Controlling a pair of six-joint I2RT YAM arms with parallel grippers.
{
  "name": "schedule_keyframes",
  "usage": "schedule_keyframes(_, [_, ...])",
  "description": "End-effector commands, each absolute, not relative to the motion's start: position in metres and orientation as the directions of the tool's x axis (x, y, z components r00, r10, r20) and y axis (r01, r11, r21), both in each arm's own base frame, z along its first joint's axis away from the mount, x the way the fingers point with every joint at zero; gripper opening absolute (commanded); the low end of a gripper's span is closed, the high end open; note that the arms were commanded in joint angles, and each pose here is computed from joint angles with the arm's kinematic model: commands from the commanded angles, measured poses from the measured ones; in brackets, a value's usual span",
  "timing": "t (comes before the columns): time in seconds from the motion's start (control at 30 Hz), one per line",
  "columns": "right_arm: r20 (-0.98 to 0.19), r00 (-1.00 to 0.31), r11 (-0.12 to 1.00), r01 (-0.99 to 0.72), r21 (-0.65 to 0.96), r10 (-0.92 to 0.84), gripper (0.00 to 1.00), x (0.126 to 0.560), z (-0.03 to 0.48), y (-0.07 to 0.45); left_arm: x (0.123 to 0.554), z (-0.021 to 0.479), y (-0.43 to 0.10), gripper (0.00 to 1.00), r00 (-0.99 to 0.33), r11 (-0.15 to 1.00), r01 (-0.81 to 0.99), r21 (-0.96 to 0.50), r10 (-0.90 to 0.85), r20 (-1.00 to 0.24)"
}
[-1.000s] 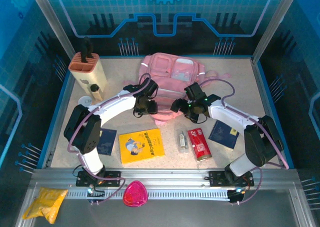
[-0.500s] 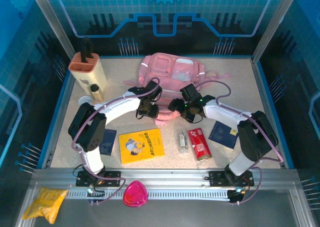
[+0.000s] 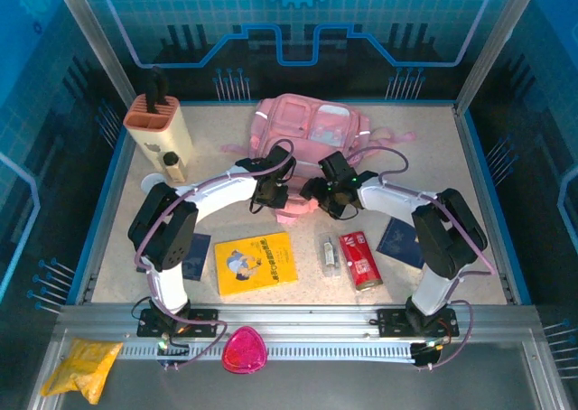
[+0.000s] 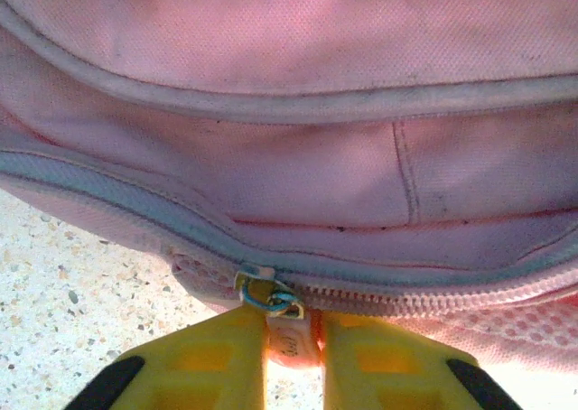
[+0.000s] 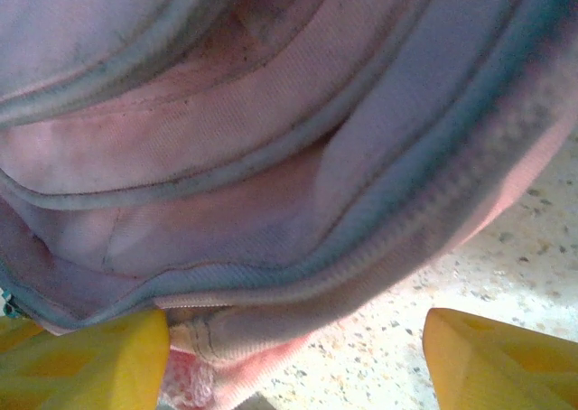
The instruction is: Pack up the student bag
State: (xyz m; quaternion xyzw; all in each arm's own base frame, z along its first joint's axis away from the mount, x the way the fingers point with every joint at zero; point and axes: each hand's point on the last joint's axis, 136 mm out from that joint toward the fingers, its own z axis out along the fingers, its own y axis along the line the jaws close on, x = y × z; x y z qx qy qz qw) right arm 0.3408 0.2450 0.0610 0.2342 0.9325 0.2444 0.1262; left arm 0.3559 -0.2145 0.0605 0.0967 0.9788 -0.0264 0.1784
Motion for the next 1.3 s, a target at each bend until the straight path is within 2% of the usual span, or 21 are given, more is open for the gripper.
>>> schedule_keyframes(0.0, [-0.167,-0.840,0.772,0.372,0.516,0.517,0.71,0.356,0.064,0.246,0.368,0.067,-0.217,0.15,-0.903,0.981,0.195,-0.009,0.176,-0.392])
schedule_keyframes(0.17, [-0.180,-0.838,0.783,0.374,0.497,0.515,0.65,0.363,0.057,0.241,0.367,0.073,-0.215,0.06,-0.902,0.981,0.193,-0.005,0.175,-0.395])
schedule_keyframes(0.23, [-0.186,-0.837,0.786,0.374,0.493,0.515,0.58,0.364,0.056,0.239,0.366,0.076,-0.212,0.02,-0.905,0.984,0.180,0.002,0.166,-0.392])
schedule_keyframes(0.4, [-0.208,-0.836,0.794,0.361,0.489,0.508,0.31,0.369,0.056,0.233,0.362,0.082,-0.203,0.00,-0.915,0.990,0.141,-0.003,0.129,-0.383])
schedule_keyframes(0.5, [-0.220,-0.834,0.803,0.362,0.473,0.506,0.07,0.369,0.056,0.224,0.358,0.083,-0.196,0.00,-0.927,0.993,0.114,-0.017,0.100,-0.362])
schedule_keyframes(0.57, [-0.228,-0.831,0.806,0.364,0.468,0.507,0.00,0.369,0.056,0.217,0.355,0.084,-0.191,0.00,-0.933,0.995,0.095,-0.027,0.079,-0.351])
schedule_keyframes(0.73, [-0.276,-0.823,0.824,0.345,0.450,0.496,0.00,0.373,0.065,0.195,0.349,0.079,-0.180,0.00,-0.950,0.996,0.059,-0.062,0.037,-0.310])
schedule_keyframes(1.0, [-0.318,-0.828,0.843,0.299,0.447,0.463,0.00,0.383,0.082,0.159,0.356,0.069,-0.166,0.00,-0.958,0.998,0.046,-0.040,0.032,-0.285])
schedule_keyframes(1.27, [-0.310,-0.849,0.833,0.237,0.499,0.427,0.00,0.397,0.096,0.149,0.363,0.068,-0.201,0.00,-0.954,0.973,0.083,-0.217,0.015,-0.300])
